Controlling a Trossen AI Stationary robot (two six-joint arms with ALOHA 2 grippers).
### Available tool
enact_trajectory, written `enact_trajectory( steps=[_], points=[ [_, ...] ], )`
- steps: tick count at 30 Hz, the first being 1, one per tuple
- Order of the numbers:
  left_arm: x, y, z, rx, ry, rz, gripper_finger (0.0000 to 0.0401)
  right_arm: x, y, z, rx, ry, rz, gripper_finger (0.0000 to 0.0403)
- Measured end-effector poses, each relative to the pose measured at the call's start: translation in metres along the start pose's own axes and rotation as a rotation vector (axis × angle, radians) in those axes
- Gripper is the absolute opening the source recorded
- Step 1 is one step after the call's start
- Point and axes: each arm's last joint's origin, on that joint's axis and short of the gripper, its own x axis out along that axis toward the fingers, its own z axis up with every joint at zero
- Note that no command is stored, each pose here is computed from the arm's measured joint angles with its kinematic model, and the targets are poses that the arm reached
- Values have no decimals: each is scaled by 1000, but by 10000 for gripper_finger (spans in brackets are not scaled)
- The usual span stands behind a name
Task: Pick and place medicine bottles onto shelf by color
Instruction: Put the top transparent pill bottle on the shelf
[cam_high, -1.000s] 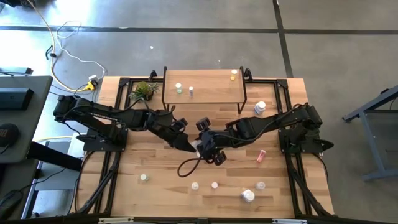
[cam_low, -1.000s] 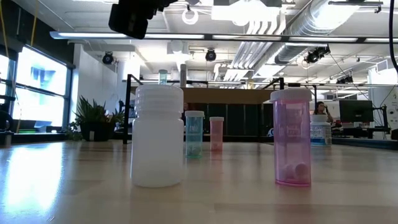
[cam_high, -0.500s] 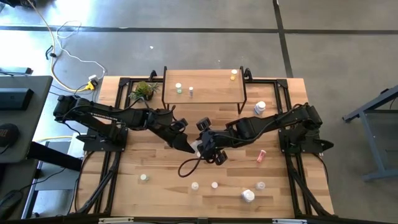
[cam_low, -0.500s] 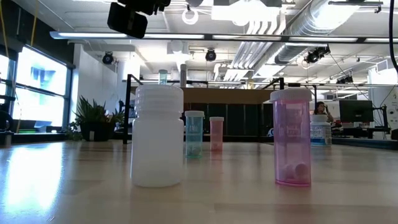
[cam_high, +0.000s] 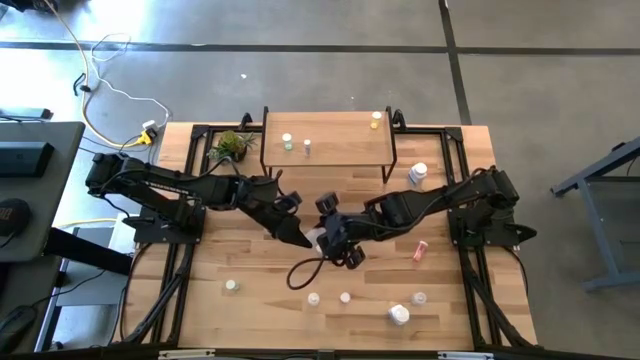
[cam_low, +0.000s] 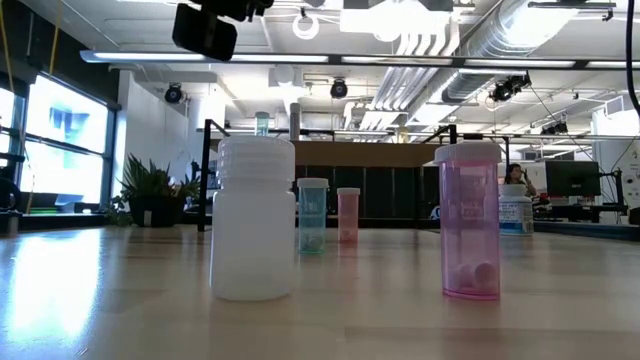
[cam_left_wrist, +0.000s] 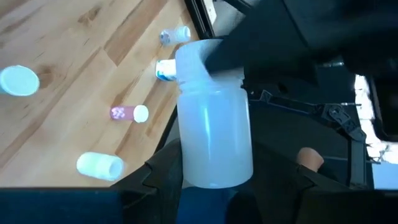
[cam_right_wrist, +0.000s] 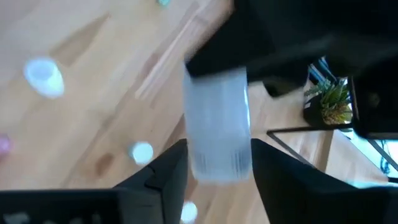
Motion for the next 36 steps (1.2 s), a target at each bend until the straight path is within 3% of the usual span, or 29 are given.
enact_trajectory(
  steps=[6,13,21,30,36],
  points=[
    [0,1,0,70,-8,11,149,-4,4,2,144,-8,-1,213],
    [0,2,1,206,-14,20,149,-23,2,0,353,7,-94,224],
    [-4,3,11,426,-98,51,149,-42,-11,-5,689,-42,-186,224],
    [-9,2,25,688,-208,77,149,-55,-41,-17,1193,-146,-241,224],
    [-11,2,31,815,-283,136,149,-60,-59,-29,1342,-173,-253,224]
  ],
)
